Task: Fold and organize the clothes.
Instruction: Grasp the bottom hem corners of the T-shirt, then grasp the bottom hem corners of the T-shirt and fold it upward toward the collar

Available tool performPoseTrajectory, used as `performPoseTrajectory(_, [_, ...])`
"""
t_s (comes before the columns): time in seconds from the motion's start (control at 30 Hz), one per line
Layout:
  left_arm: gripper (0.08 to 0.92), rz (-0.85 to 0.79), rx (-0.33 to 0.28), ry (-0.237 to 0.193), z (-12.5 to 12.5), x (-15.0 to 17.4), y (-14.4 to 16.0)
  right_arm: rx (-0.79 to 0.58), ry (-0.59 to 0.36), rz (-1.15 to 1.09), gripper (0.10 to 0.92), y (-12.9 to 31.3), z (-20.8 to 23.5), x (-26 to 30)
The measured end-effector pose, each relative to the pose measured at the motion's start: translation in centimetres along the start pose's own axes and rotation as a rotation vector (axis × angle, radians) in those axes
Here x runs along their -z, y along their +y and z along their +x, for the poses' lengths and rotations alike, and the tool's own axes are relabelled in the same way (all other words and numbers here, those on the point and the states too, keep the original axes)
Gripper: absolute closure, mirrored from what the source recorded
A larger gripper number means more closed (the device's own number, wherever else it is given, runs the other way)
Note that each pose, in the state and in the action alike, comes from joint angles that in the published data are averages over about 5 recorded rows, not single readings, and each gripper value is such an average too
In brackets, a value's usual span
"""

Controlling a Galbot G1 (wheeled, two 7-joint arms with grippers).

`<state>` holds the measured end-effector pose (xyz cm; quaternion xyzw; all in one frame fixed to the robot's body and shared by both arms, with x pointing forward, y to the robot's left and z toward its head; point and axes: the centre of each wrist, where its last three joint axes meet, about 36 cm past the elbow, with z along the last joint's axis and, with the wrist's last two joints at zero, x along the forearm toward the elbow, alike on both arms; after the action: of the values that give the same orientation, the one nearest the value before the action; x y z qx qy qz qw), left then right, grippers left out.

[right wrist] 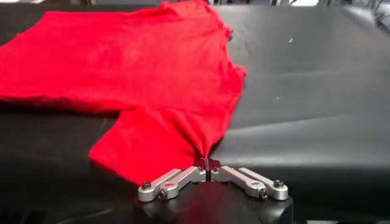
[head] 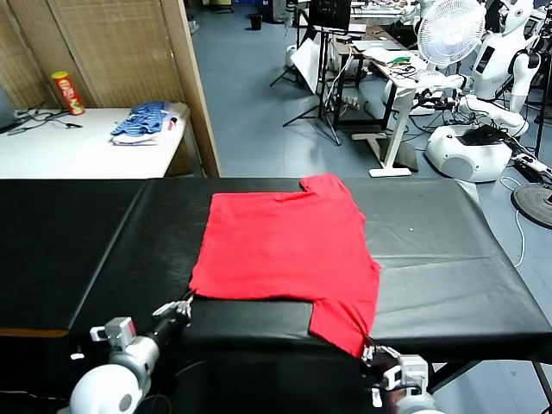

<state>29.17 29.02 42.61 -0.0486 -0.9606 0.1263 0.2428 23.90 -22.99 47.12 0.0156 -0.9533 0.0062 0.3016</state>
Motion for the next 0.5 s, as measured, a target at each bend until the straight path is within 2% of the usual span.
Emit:
performPoseTrajectory(0.13, [0.874, 0.01, -0.012, 0.0, 2.3, -0.6, -0.8, 0.037, -0.101, -0.019, 0.901, -1.2, -1.6, 0.2])
performPoseTrajectory(0.23, [0.874, 0.024, -0.023, -0.023, 2.7, -0.5, -1.4, 0.059, -0.154, -0.025, 0.901, -2.0, -3.7, 0.6])
performPoseTrajectory(0.5, [0.874, 0.028, -0.041, -0.137, -0.3, 1.8, -1.9, 0.078, -0.267, 0.02, 0.901, -4.3, -10.4, 3.6])
